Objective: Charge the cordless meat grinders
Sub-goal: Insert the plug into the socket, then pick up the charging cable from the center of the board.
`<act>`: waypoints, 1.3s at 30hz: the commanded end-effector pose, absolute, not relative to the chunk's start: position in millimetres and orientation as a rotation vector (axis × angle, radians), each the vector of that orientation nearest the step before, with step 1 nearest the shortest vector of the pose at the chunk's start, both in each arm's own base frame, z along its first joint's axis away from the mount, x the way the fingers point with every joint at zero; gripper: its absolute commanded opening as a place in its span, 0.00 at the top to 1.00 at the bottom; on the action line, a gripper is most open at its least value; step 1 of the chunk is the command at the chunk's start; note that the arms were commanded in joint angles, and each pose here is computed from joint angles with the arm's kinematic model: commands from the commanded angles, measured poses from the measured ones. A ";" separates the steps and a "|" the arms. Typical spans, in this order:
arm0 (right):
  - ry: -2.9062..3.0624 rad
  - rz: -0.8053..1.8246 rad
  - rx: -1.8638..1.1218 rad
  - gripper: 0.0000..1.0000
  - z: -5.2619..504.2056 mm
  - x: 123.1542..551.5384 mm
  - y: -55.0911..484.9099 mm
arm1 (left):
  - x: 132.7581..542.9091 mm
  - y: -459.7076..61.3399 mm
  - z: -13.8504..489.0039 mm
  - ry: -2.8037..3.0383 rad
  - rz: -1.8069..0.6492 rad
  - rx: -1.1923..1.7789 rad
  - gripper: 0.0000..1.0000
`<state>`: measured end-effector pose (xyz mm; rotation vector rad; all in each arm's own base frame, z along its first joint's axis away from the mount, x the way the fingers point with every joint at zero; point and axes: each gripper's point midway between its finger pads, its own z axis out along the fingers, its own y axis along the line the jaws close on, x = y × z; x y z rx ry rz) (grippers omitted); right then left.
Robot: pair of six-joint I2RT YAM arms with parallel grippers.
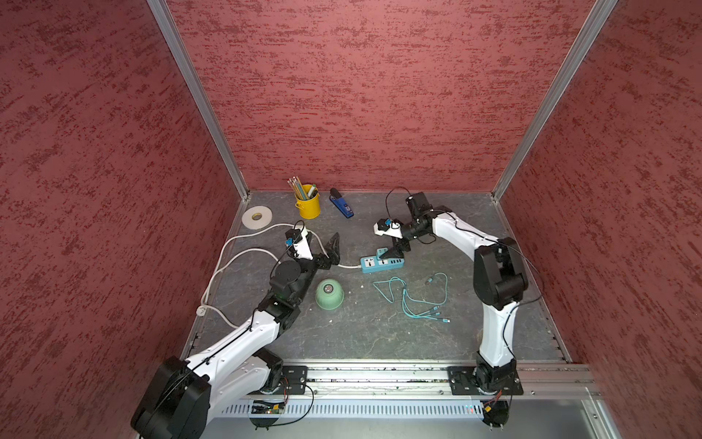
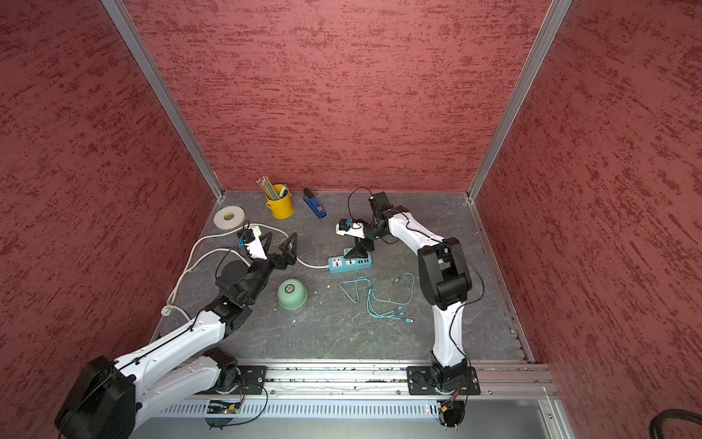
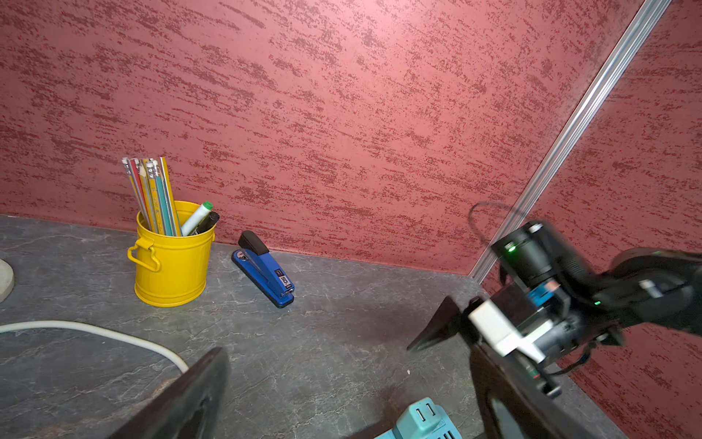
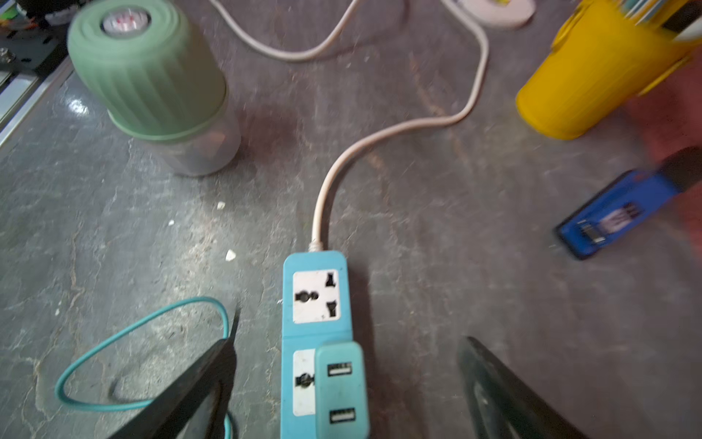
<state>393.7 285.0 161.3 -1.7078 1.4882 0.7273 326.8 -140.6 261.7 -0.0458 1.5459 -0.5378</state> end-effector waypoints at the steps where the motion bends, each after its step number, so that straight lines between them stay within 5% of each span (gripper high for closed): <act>1: 1.476 0.720 -1.542 0.09 206.5 394.7 289.6 | 327.6 -137.1 270.8 1.538 -0.510 -0.034 0.00; 16: 2.090 0.069 -1.419 0.22 101.1 365.6 111.2 | 331.0 -144.7 280.0 1.516 -0.479 0.067 0.00; 39: 2.360 0.116 -1.397 0.37 39.4 337.0 64.4 | 333.2 -148.7 280.6 1.512 -0.502 0.079 0.00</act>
